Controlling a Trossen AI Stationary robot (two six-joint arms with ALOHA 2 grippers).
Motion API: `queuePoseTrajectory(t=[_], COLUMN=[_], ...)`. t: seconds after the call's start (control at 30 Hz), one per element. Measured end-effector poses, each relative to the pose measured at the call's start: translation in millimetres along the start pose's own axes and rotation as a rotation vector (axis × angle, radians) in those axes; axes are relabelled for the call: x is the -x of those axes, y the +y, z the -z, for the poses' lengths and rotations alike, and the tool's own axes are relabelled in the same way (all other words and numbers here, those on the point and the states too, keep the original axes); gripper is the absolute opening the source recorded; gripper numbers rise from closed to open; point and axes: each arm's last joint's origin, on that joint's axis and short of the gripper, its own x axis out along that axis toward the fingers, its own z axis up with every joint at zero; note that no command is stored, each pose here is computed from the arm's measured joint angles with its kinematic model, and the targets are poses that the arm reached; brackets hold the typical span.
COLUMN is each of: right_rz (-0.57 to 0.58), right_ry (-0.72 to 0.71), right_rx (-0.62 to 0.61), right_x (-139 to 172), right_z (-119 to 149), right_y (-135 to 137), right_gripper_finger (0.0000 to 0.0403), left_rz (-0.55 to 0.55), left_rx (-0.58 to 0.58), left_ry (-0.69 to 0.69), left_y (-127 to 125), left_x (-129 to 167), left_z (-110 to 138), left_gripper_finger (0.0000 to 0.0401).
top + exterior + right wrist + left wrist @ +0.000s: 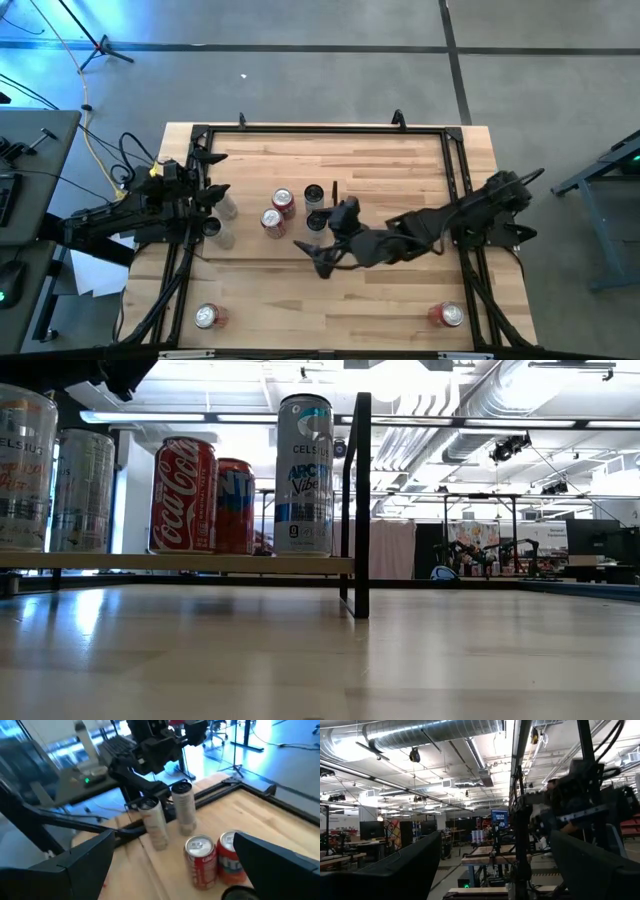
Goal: Place canned beverage on shelf
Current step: Put the right red white soda can on the shelf
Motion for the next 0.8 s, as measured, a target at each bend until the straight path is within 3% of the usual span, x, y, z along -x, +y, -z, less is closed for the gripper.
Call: queuePoseTrajectory(t=[0.17,0.3,0.53,0.7,0.8], right_rz=[0.079,0.100,0.193,0.210,0.212], right_ry=[0.070,0.043,0.022,0.025,0.028], right_rx=[0.089,0.116,0.103,0.004,0.020], right_x=[-18.2,-38.5,-68.0,-72.8,-73.0], right_z=[-13.8,-21.2,-13.4,-10.6,-10.4], right_y=[9.4,15.5,12.2,9.2,8.9], right_gripper_finger=[0.0393,0.0393,0.0393,0.0393,0.0393], left_rz=[0.001,0.002,0.002,0.002,0.002], left_rx=[0.001,0.002,0.004,0.004,0.004], left_ry=[0.003,0.016,0.026,0.026,0.026], left_y=[-0.1,-0.1,-0.1,-0.1,-0.1], left_x=[0.0,0.0,0.0,0.0,0.0], left_z=[0.3,1.6,2.5,2.5,2.5], left_gripper_finger=[0.0346,0.0346,0.0346,0.0346,0.0346])
